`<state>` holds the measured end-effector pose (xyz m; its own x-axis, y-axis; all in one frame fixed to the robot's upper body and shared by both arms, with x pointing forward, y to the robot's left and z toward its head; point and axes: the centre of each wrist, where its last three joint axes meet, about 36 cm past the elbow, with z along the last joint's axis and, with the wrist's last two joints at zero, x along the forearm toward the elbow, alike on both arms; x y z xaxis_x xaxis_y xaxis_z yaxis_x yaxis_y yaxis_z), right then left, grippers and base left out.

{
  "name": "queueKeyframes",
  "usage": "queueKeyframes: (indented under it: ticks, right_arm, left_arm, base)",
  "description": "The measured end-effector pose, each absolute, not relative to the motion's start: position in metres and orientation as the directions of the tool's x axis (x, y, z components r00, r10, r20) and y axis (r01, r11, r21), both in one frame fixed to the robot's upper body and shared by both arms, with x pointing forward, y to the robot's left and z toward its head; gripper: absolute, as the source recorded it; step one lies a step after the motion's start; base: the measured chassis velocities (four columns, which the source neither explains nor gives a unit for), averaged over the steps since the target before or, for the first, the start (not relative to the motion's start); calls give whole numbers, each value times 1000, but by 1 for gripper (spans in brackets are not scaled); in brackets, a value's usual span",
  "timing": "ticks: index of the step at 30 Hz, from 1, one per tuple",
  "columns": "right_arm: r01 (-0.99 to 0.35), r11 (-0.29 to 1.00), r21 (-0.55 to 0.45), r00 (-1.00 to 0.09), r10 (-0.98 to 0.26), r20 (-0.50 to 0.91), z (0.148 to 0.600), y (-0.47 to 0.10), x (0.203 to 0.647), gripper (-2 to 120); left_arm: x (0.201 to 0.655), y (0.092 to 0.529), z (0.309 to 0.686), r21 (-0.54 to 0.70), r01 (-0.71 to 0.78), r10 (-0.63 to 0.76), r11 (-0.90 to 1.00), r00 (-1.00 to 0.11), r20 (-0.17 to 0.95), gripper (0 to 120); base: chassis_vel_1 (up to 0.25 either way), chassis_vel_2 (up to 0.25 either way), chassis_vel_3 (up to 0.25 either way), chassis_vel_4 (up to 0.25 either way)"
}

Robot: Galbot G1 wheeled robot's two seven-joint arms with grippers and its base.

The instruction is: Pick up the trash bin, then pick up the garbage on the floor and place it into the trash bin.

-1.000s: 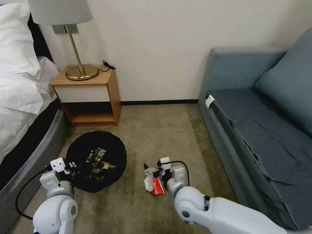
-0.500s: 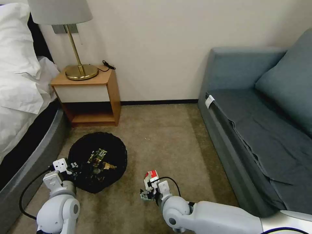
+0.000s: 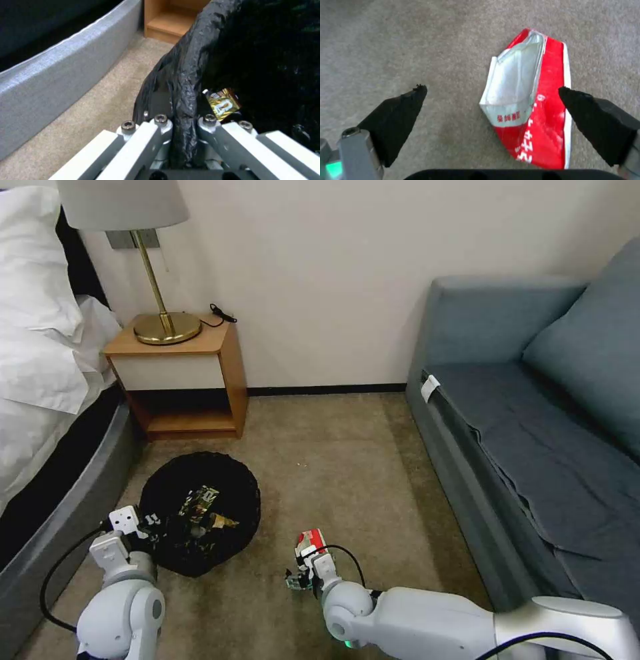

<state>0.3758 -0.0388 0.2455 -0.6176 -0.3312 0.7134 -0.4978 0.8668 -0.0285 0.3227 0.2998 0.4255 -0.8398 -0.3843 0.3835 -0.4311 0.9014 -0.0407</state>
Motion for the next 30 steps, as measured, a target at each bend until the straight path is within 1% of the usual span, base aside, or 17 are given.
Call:
queueKeyframes:
  ticks: [5, 17, 30]
  right_arm:
    - [-497, 867, -42, -626, -324, 709, 240, -39, 380, 100]
    - [-484, 862, -148, -681, -264, 683, 211, -59, 405, 100]
    - [-485, 853, -194, -682, -230, 694, 185, -64, 415, 100]
  left_arm:
    - [323, 300, 424, -41, -433, -386, 901, -839, 383, 3]
    - [324, 300, 420, -44, -433, -386, 900, -840, 381, 3]
    - [324, 300, 419, -47, -435, -387, 899, -840, 380, 3]
  base:
    - [0, 0, 0, 0]
    - [0, 0, 0, 0]
    - [0, 0, 0, 0]
